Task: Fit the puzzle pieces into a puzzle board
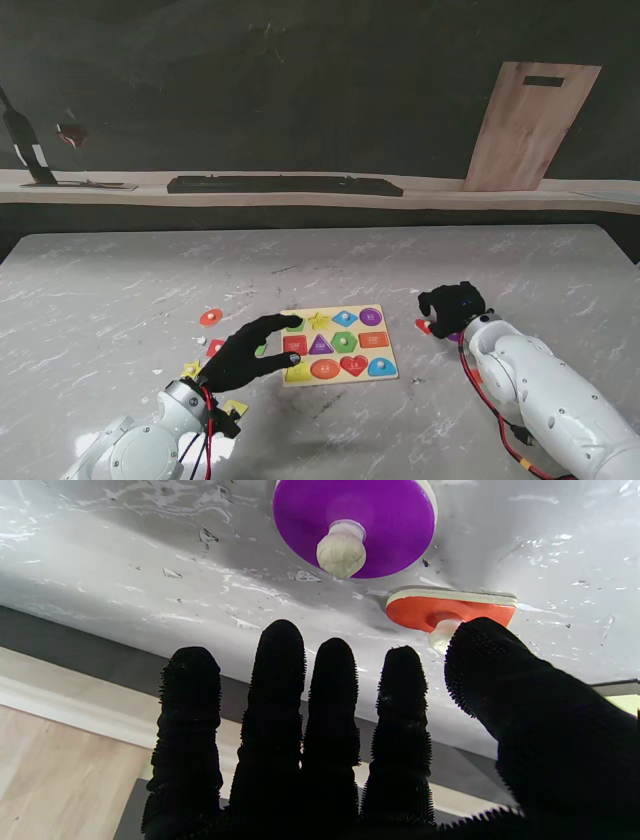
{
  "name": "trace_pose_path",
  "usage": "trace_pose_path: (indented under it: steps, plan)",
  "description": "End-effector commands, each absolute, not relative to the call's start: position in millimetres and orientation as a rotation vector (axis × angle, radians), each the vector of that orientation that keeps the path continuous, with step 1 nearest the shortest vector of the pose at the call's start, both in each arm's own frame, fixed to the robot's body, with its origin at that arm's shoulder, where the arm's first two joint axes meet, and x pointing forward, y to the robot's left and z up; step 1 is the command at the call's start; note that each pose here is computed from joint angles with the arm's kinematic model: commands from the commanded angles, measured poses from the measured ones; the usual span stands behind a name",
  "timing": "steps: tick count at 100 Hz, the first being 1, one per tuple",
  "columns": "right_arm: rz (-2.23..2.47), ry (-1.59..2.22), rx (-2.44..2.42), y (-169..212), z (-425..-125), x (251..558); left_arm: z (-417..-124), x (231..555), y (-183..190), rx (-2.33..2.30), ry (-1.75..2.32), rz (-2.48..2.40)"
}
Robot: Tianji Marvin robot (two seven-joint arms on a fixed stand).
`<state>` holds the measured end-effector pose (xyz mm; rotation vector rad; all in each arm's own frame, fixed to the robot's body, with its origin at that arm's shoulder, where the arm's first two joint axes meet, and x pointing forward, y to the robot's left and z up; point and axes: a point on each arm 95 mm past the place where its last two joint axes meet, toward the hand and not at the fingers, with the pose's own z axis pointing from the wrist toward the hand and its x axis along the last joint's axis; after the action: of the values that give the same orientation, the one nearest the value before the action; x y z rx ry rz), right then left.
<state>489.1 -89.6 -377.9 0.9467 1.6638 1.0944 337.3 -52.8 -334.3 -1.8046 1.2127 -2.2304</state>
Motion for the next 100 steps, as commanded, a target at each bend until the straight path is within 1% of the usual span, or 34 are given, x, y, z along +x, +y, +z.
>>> trace_pose_path:
  steps: [1,26,69,100]
  plan:
    - [1.101,1.665,0.946,-86,-380,490,-334,336,-54,-1.813,1.21,-2.231]
    - [1.111,1.664,0.949,-85,-381,492,-335,337,-55,-1.815,1.214,-2.227]
    - [1.111,1.657,0.975,-84,-394,490,-335,337,-55,-1.823,1.214,-2.223]
    - [1.146,1.636,0.964,-86,-397,486,-335,337,-55,-1.823,1.214,-2.225]
